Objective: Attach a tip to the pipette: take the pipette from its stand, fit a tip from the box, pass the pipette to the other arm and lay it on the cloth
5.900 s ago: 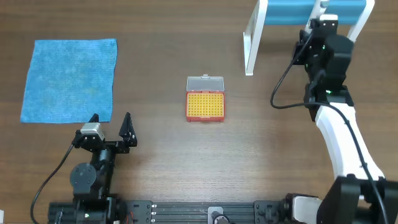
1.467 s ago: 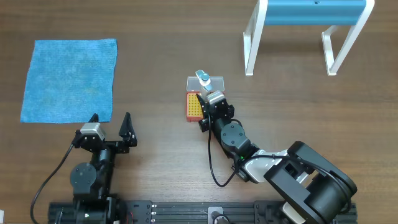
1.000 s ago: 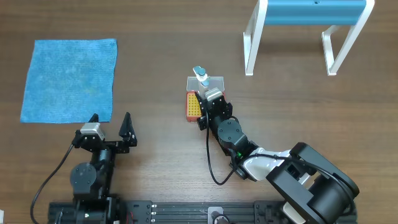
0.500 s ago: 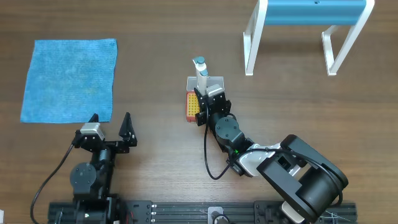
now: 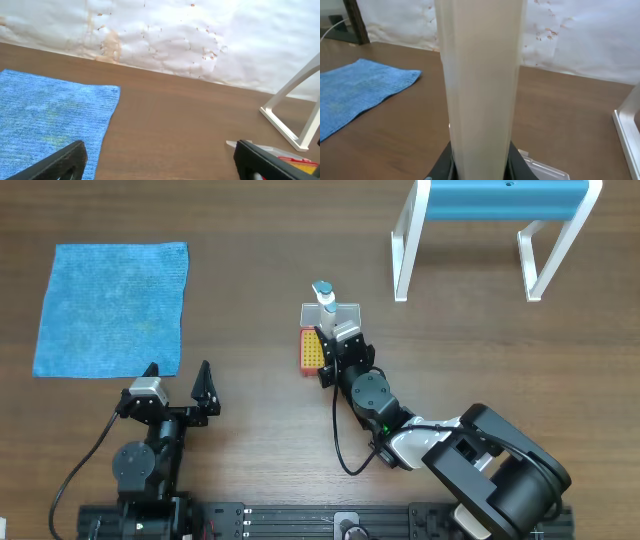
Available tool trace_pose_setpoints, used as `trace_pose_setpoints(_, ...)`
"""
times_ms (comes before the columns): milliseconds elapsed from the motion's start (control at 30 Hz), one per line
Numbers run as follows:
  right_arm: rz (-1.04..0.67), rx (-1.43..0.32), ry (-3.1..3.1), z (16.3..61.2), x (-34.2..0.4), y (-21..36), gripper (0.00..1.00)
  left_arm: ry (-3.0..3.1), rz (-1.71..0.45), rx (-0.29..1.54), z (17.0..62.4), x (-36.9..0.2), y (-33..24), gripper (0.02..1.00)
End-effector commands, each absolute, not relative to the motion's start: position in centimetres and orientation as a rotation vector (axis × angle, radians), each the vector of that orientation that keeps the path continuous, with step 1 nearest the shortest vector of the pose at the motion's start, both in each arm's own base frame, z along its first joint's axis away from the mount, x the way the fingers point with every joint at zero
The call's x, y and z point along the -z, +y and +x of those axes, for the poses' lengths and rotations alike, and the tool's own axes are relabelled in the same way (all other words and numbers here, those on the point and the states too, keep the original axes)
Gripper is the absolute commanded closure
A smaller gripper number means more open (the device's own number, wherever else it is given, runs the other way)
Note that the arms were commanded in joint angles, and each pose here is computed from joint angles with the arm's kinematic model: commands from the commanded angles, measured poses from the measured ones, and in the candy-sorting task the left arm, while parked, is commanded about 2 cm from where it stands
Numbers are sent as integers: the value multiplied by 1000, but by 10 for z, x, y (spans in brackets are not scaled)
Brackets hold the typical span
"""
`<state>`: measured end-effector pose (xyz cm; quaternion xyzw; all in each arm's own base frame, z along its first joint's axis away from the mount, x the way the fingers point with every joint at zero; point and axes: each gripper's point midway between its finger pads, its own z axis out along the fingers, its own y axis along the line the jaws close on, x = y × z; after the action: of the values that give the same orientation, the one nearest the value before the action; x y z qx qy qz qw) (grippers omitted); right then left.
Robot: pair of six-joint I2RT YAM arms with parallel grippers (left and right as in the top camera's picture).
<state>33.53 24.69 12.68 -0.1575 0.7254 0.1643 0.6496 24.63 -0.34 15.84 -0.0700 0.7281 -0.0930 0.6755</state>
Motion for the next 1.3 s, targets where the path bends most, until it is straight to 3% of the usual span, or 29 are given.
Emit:
trace_pose_setpoints(33, -371, -368, 1593, 330, -145, 244, 928, 1639, -162, 207, 246, -157, -3, 69)
trace_pose_setpoints(667, -258, -494, 1262, 307, -270, 230, 928, 1639, -162, 207, 246, -157, -3, 66)
trace_pose_setpoints(900, -313, -619, 1509, 280, -252, 226, 928, 1639, -162, 207, 246, -157, -3, 66)
trace_pose_setpoints(1000, -310, -650, 1505, 270, -262, 221, 928, 1640, -162, 207, 246, -157, -3, 66)
trace_pose_setpoints(1300, -386, -673, 1576, 263, -243, 229, 928, 1639, -162, 207, 246, -157, -3, 66)
